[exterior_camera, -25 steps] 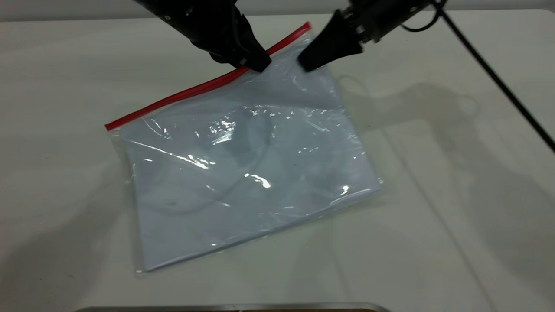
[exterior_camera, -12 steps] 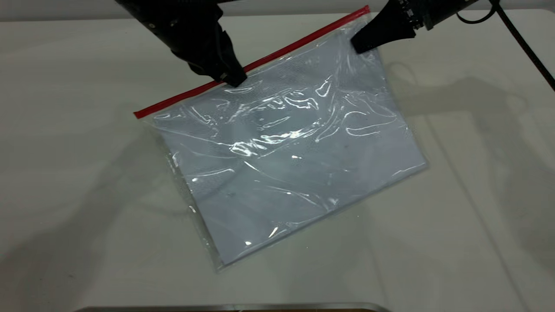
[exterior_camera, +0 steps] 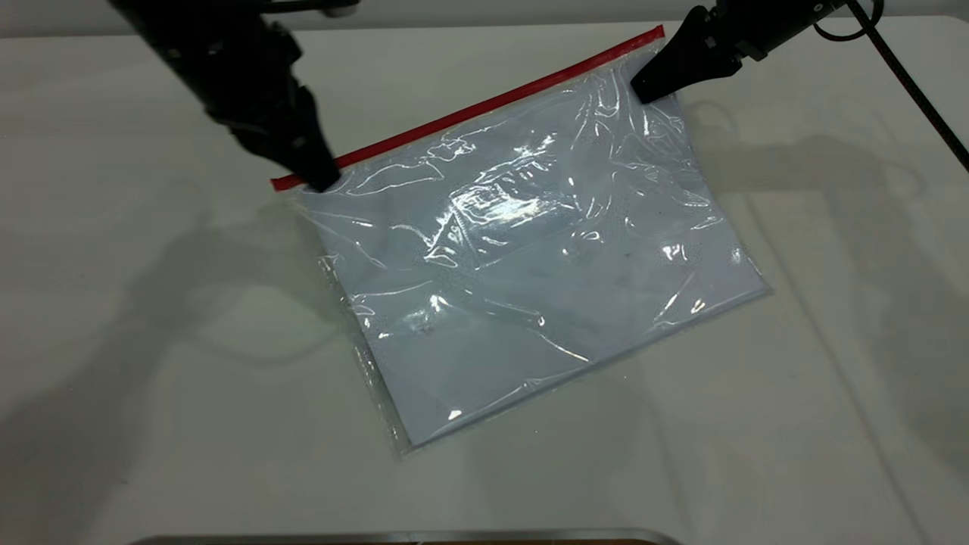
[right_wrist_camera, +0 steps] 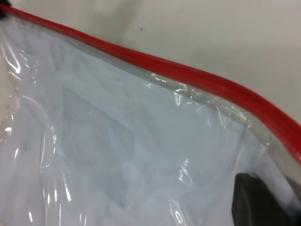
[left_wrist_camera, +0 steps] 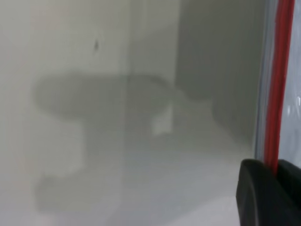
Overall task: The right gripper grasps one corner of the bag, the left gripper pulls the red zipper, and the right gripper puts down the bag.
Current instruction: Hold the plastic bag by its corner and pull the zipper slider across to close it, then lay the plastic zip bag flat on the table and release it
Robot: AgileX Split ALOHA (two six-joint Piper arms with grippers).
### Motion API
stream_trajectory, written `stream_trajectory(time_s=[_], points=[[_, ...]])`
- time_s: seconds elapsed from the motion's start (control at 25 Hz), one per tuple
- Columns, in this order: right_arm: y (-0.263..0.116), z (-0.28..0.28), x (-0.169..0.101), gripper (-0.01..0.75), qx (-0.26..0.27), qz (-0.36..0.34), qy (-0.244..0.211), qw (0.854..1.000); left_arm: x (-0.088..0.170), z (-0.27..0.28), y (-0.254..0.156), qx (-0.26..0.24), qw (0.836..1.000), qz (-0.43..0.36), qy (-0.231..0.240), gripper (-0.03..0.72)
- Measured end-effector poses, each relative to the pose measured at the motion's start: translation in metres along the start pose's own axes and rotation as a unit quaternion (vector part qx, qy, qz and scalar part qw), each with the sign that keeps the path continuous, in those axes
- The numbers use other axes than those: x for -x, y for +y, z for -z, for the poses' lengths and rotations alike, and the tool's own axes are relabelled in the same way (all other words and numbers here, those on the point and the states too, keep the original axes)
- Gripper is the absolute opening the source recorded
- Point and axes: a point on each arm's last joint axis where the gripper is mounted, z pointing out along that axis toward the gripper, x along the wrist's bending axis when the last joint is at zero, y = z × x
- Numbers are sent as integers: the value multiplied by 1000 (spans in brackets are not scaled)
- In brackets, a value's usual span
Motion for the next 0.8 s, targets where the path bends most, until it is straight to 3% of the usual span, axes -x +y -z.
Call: stream_trajectory(time_s=[0.2,0.36,0.64,0.72,0.8], points=[[0,0,2,71,0,0,-8,1000,-2,1,-3,-8,1000,3,-5,45],[0,0,3,182,-1,0,-16,1000,-1,1,-4,-8,1000,12,-6,87],[9,19,9,578,-24,21,-72,997,-4,19,6,-25,998,64,-5,418],[23,36,5,651,-31,24,-91,995,-5,39,13,-41,997,72,10,515],[46,62,-4,676,-28,34,-117,992,-6,69,22,-59,993,92,38,576]])
